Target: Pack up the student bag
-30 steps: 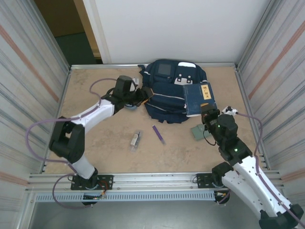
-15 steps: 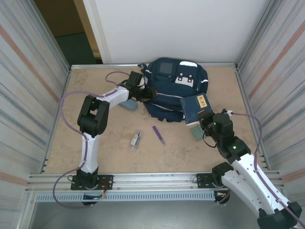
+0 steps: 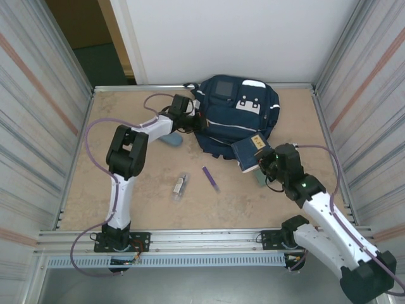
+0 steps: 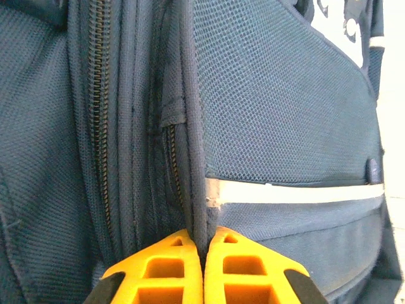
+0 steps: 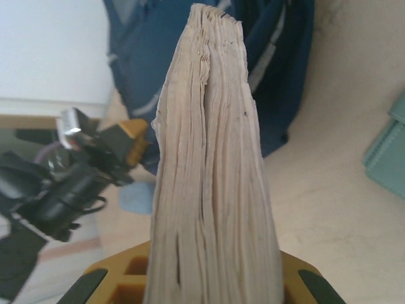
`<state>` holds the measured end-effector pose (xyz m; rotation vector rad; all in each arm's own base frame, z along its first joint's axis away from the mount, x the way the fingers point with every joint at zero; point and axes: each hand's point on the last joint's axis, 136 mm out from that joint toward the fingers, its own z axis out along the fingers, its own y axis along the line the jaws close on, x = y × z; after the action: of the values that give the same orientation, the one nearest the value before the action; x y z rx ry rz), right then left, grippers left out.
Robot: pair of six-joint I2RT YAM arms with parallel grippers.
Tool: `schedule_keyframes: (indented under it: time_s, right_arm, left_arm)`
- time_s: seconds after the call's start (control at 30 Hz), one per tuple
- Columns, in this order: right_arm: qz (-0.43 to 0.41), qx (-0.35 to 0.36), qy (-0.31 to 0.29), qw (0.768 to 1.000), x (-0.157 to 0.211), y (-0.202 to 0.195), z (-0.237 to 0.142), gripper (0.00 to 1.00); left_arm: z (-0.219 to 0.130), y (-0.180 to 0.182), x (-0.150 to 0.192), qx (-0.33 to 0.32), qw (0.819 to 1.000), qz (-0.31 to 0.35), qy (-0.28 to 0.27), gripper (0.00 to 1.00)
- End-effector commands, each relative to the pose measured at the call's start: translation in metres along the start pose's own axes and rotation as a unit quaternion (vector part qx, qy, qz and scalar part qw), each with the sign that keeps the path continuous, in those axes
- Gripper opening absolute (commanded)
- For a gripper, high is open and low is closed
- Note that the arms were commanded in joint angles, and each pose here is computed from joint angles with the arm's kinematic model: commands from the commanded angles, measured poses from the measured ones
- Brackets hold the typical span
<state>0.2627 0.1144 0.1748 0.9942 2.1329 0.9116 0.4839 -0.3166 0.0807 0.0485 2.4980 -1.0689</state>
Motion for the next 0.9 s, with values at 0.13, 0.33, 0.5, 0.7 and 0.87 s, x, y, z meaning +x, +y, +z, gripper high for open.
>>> schedule_keyframes:
  time_s: [0.13,0.33,0.5,0.7,0.87]
  right_arm:
    - [-0.107,-0.054,0.19,0.974,0.032,0.04,-0.01,0.0]
    - [-0.122,-0.079,0.345,0.927,0.077,0.039,-0.03,0.0]
    - [-0.075,-0.078,0.353,0.93,0.079,0.037,-0.022,0.0]
    - [0.0,-0.071,0.371,0.926,0.082,0.047,-0.035,0.0]
    - [-0.03,-0.067,0.379,0.923,0.089,0.038,-0.055,0.0]
  left_arm:
    - [-0.071,-0.114,-0.018,0.077,0.994,0.021,-0.072,0.0]
    - [-0.105,-0.151,-0.043,0.097,0.984,0.025,-0.145,0.0]
    - [-0.114,-0.179,-0.037,0.138,0.981,0.008,-0.133,0.0]
    - [-0.119,-0.176,-0.041,0.11,0.979,0.011,-0.173,0.0]
    - [-0.125,-0.189,-0.044,0.137,0.975,0.009,-0.176,0.0]
